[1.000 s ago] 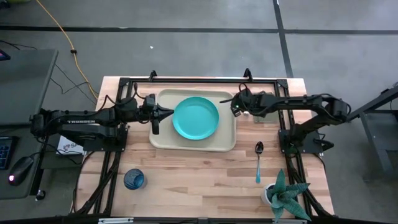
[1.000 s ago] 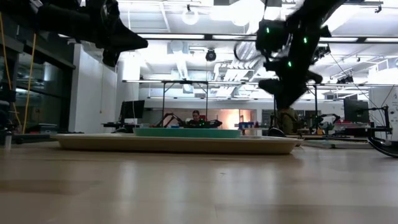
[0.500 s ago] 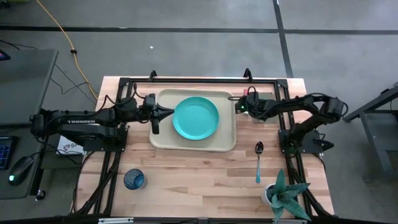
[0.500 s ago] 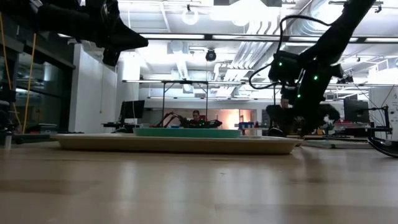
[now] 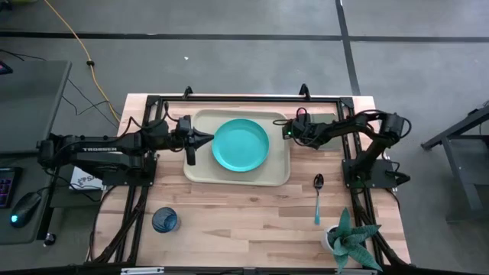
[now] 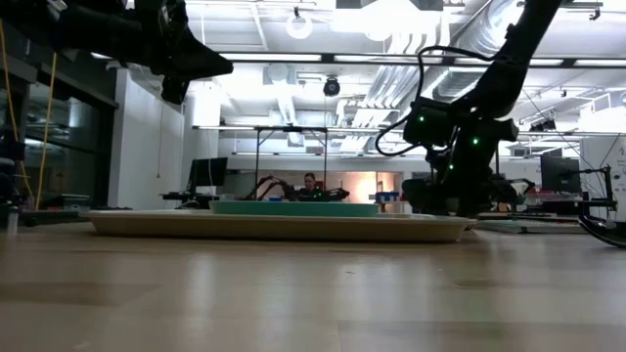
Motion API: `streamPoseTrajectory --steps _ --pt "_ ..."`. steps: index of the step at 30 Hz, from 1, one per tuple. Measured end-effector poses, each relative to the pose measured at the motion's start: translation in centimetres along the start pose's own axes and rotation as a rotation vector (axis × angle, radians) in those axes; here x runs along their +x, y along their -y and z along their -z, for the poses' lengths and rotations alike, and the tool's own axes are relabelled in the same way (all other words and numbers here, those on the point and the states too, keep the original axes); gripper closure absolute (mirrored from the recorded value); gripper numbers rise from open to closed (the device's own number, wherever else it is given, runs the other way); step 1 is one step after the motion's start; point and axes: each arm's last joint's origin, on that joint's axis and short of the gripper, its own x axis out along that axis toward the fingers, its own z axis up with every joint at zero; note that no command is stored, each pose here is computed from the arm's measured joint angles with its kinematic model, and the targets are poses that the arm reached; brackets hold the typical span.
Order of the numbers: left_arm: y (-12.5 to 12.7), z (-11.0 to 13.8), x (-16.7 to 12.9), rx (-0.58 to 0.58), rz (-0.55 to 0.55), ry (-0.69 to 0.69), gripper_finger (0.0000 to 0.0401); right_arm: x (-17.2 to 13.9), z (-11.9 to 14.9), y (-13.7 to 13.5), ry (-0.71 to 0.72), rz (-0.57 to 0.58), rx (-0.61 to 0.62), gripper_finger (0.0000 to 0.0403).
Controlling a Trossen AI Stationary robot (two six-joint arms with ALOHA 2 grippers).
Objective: Pick and place plate/cup/fork/spoon on tray
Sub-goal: Put the pink fork to the left of the blue plate on the light brown tray
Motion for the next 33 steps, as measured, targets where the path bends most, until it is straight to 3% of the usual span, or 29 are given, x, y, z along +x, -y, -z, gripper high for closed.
streamPoseTrajectory --steps 10,17,26,30,33 --pt "0.1 0.0 0.0 0.002 0.007 -0.001 0.0401 0.1 0.1 0.3 0.018 0.045 -0.050 0.0383" --pt "0.1 0.0 0.0 0.002 0.007 -0.001 0.0401 -0.4 0.0 0.7 0.011 0.055 -0.086 0.0369" --pt "0.1 0.0 0.0 0.001 0.007 -0.003 0.0401 -3.5 -0.6 0.7 0.091 0.022 -0.143 0.0393" --pt "0.1 0.0 0.0 0.001 0.005 -0.002 0.0401 -6.1 -1.0 0.7 0.145 -0.046 -0.141 0.0393" --pt "0.1 0.1 0.0 -0.018 0.003 -0.004 0.0401 -8.4 -1.0 0.0 0.203 -0.165 -0.164 0.0393"
